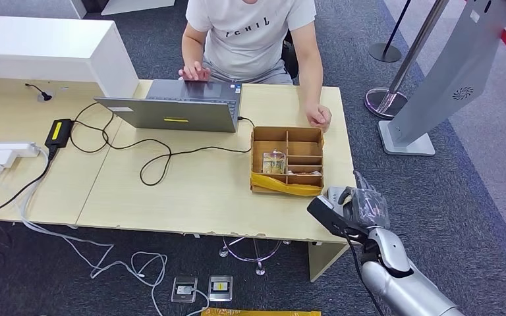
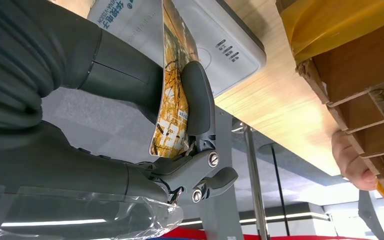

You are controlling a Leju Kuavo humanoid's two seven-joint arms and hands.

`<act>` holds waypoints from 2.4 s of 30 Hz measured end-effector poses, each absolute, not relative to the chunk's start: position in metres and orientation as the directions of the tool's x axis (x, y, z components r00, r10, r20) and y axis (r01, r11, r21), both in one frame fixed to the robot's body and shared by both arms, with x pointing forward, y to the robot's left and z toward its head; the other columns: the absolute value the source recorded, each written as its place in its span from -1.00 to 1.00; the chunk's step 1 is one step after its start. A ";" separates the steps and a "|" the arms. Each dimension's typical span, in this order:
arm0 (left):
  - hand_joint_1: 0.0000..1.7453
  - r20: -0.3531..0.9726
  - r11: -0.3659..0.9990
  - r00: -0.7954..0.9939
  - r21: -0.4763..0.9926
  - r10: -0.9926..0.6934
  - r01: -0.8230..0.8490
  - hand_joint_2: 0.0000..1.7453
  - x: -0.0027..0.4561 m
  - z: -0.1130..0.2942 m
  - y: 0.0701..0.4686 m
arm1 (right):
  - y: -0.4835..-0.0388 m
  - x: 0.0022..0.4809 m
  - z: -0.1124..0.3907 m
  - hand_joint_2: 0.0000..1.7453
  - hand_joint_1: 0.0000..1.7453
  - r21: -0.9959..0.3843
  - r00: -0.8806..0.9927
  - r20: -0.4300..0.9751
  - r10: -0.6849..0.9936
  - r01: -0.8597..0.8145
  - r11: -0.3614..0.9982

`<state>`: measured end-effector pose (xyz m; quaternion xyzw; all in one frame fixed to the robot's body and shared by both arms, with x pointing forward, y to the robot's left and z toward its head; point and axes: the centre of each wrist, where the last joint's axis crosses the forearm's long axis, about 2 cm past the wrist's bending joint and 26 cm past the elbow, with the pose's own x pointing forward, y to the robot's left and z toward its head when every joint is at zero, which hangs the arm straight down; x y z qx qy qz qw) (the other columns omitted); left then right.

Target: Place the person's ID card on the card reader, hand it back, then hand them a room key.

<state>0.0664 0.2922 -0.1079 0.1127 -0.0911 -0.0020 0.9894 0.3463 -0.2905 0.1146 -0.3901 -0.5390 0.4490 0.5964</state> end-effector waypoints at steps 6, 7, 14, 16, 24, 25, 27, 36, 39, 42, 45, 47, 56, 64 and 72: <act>-1.00 0.180 0.975 0.983 0.221 -0.025 -0.016 -1.00 0.066 -0.108 0.292 | -0.292 0.348 0.115 1.00 1.00 -0.948 0.027 0.298 0.954 -0.107 0.299; -1.00 0.180 0.975 0.983 0.220 -0.025 -0.015 -1.00 0.066 -0.108 0.292 | -0.292 0.348 0.115 1.00 1.00 -0.949 0.029 0.297 0.954 -0.105 0.299; -1.00 0.183 0.978 0.983 0.210 -0.024 -0.016 -1.00 0.066 -0.108 0.293 | -0.291 0.353 0.121 1.00 1.00 -0.953 0.019 0.291 0.956 -0.079 0.292; -1.00 0.182 0.978 0.983 0.208 -0.015 -0.024 -1.00 0.066 -0.108 0.293 | -0.289 0.357 0.128 1.00 1.00 -0.952 0.009 0.301 0.954 -0.062 0.301; -1.00 0.183 0.979 0.983 0.200 0.000 -0.038 -1.00 0.066 -0.108 0.294 | -0.273 0.385 0.195 1.00 1.00 -0.917 -0.062 0.385 0.921 0.084 0.389; -1.00 0.185 0.979 0.983 0.200 -0.001 -0.036 -1.00 0.066 -0.108 0.295 | -0.270 0.390 0.210 1.00 1.00 -0.914 -0.076 0.384 0.920 0.112 0.390; -1.00 0.187 0.979 0.982 0.199 -0.005 -0.033 -1.00 0.066 -0.108 0.295 | -0.265 0.397 0.234 1.00 1.00 -0.908 -0.099 0.380 0.920 0.152 0.391; -1.00 0.197 0.983 0.980 0.180 0.000 -0.037 -1.00 0.066 -0.108 0.295 | -0.241 0.406 0.288 1.00 1.00 -0.876 -0.225 0.378 0.898 0.225 0.426; -1.00 0.205 0.984 0.979 0.172 0.017 -0.053 -1.00 0.066 -0.108 0.294 | -0.230 0.404 0.288 1.00 1.00 -0.873 -0.265 0.377 0.888 0.220 0.436; -1.00 0.206 0.984 0.978 0.171 0.020 -0.056 -1.00 0.066 -0.108 0.291 | -0.220 0.401 0.285 1.00 1.00 -0.874 -0.287 0.373 0.882 0.211 0.438; -1.00 0.204 0.983 0.979 0.176 0.020 -0.057 -1.00 0.066 -0.108 0.289 | -0.214 0.400 0.281 1.00 1.00 -0.877 -0.298 0.371 0.879 0.197 0.437; -1.00 0.203 0.982 0.979 0.178 0.021 -0.058 -1.00 0.066 -0.108 0.288 | -0.211 0.399 0.279 1.00 1.00 -0.880 -0.301 0.370 0.879 0.190 0.436; -1.00 0.207 0.983 0.978 0.175 0.011 -0.049 -1.00 0.066 -0.108 0.283 | -0.213 0.399 0.269 1.00 -0.98 -0.892 -0.269 0.359 0.894 0.184 0.414; -1.00 0.219 0.986 0.976 0.167 -0.022 -0.015 -1.00 0.066 -0.108 0.280 | -0.221 0.397 0.256 1.00 -1.00 -0.930 -0.190 0.253 0.949 0.221 0.292; -1.00 0.221 0.986 0.975 0.168 -0.036 -0.002 -1.00 0.066 -0.108 0.280 | -0.232 0.393 0.246 1.00 -1.00 -0.954 -0.153 0.203 0.967 0.193 0.230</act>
